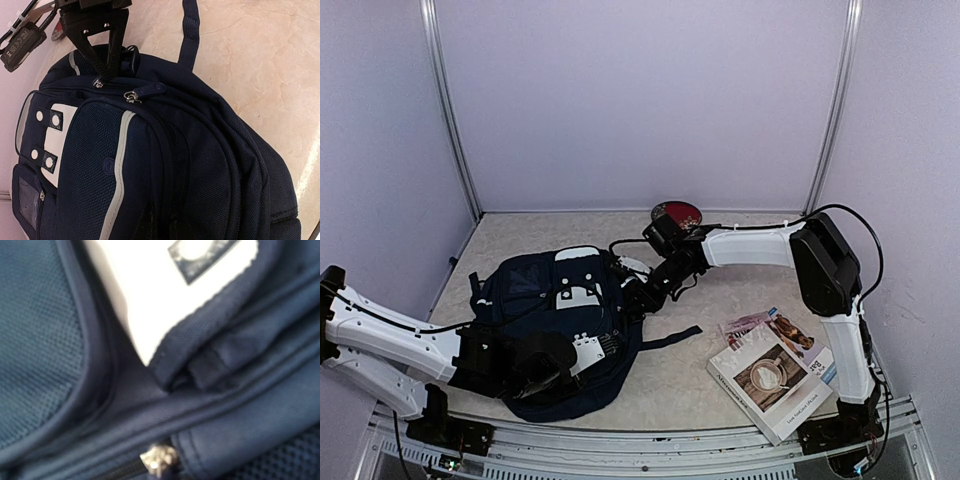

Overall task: Pack the student bag
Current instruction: Pick up the student bag from the center of the board.

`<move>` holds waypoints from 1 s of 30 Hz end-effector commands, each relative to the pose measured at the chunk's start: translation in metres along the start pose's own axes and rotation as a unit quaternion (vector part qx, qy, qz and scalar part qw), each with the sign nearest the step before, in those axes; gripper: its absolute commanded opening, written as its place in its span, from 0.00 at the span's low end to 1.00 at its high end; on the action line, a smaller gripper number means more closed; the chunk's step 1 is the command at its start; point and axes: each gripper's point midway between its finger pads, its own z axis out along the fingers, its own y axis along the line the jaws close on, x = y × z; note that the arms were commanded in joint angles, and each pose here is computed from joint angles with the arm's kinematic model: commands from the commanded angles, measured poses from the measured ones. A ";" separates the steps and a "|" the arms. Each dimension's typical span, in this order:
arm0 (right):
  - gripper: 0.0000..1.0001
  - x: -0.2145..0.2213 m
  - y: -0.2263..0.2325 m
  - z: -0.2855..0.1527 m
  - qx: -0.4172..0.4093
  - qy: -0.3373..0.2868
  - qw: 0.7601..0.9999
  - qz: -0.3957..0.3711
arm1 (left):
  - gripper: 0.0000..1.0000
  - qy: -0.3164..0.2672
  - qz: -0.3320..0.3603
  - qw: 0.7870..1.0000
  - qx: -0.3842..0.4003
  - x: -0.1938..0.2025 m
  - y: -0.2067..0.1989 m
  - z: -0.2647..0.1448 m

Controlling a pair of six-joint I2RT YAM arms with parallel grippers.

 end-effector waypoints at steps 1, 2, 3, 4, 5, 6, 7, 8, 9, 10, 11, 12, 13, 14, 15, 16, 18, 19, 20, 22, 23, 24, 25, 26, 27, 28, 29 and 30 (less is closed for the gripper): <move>0.01 -0.002 0.023 -0.001 -0.037 0.001 0.999 -0.008 | 0.00 -0.029 -0.022 0.999 0.008 -0.016 -0.002 -0.004; 0.00 -0.004 0.026 -0.005 -0.038 -0.003 0.999 -0.010 | 0.00 -0.029 -0.023 0.999 0.006 -0.015 -0.002 -0.004; 0.00 -0.005 0.028 -0.007 -0.038 -0.008 0.999 -0.011 | 0.00 -0.030 -0.025 0.999 0.004 -0.015 -0.002 -0.004; 0.00 -0.008 0.030 -0.010 -0.036 -0.014 0.999 -0.014 | 0.00 -0.031 -0.026 0.999 0.004 -0.016 -0.001 -0.004; 0.00 -0.010 0.030 -0.013 -0.033 -0.018 0.999 -0.014 | 0.00 -0.032 -0.027 0.999 0.004 -0.016 -0.001 -0.004; 0.00 -0.012 0.031 -0.016 -0.029 -0.022 0.999 -0.013 | 0.00 -0.033 -0.029 0.999 0.008 -0.017 -0.002 -0.004; 0.00 -0.013 0.031 -0.019 -0.024 -0.025 0.999 -0.012 | 0.00 -0.034 -0.032 0.999 0.012 -0.018 -0.003 -0.004; 0.00 -0.014 0.031 -0.021 -0.019 -0.028 0.999 -0.012 | 0.12 -0.036 -0.037 0.999 0.017 -0.021 -0.003 -0.005; 0.00 -0.015 0.030 -0.023 -0.012 -0.031 0.999 -0.012 | 0.30 -0.040 -0.046 0.998 0.022 -0.025 -0.002 -0.006; 0.00 -0.015 0.029 -0.025 -0.002 -0.033 0.999 -0.014 | 0.47 -0.045 -0.057 0.997 0.027 -0.031 0.000 -0.008; 0.00 -0.016 0.030 -0.026 0.003 -0.035 0.999 -0.016 | 0.64 -0.052 -0.070 0.996 0.035 -0.038 0.002 -0.010; 0.00 -0.016 0.029 -0.027 0.012 -0.037 0.999 -0.019 | 0.76 -0.062 -0.088 0.993 0.042 -0.046 0.009 -0.012; 0.00 -0.016 0.030 -0.028 0.018 -0.038 0.999 -0.023 | 0.84 -0.075 -0.107 0.990 0.050 -0.056 0.018 -0.015; 0.00 -0.017 0.030 -0.030 0.023 -0.041 0.999 -0.026 | 0.88 -0.090 -0.134 0.985 0.055 -0.066 0.030 -0.018; 0.00 -0.018 0.030 -0.031 0.027 -0.044 0.998 -0.029 | 0.89 -0.105 -0.169 0.979 0.055 -0.074 0.049 -0.020; 0.00 -0.017 0.030 -0.032 0.030 -0.047 0.998 -0.030 | 0.89 -0.126 -0.209 0.968 0.057 -0.083 0.070 -0.024; 0.00 -0.019 0.031 -0.035 0.037 -0.056 0.997 -0.035 | 0.91 -0.162 -0.284 0.943 0.058 -0.086 0.113 -0.025; 0.00 -0.021 0.031 -0.037 0.041 -0.061 0.997 -0.038 | 0.94 -0.173 -0.315 0.932 0.051 -0.080 0.134 -0.022; 0.00 -0.022 0.032 -0.039 0.045 -0.065 0.996 -0.042 | 0.96 -0.177 -0.341 0.922 0.038 -0.072 0.152 -0.018; 0.00 -0.026 0.033 -0.041 0.057 -0.071 0.994 -0.054 | 0.99 -0.161 -0.377 0.912 0.012 -0.056 0.182 -0.002; 0.00 -0.028 0.034 -0.041 0.064 -0.071 0.993 -0.063 | 0.99 -0.141 -0.388 0.911 -0.003 -0.047 0.193 0.009; 0.00 -0.030 0.034 -0.042 0.072 -0.071 0.992 -0.069 | 0.99 -0.115 -0.395 0.911 -0.023 -0.036 0.204 0.022; 0.00 -0.033 0.035 -0.044 0.080 -0.073 0.991 -0.077 | 0.99 -0.086 -0.401 0.911 -0.043 -0.023 0.213 0.035; 0.00 -0.037 0.034 -0.047 0.091 -0.074 0.990 -0.084 | 0.99 -0.061 -0.404 0.910 -0.062 -0.013 0.221 0.047; 0.00 -0.040 0.032 -0.051 0.104 -0.075 0.987 -0.091 | 0.99 -0.037 -0.406 0.910 -0.073 -0.005 0.226 0.058; 0.00 -0.045 0.030 -0.056 0.122 -0.076 0.985 -0.099 | 0.99 -0.023 -0.403 0.911 -0.078 -0.003 0.228 0.066; 0.00 -0.049 0.027 -0.063 0.143 -0.078 0.981 -0.108 | 0.99 -0.021 -0.392 0.916 -0.077 -0.007 0.227 0.071; 0.00 -0.054 0.024 -0.070 0.163 -0.079 0.976 -0.119 | 0.99 -0.033 -0.378 0.922 -0.074 -0.017 0.225 0.072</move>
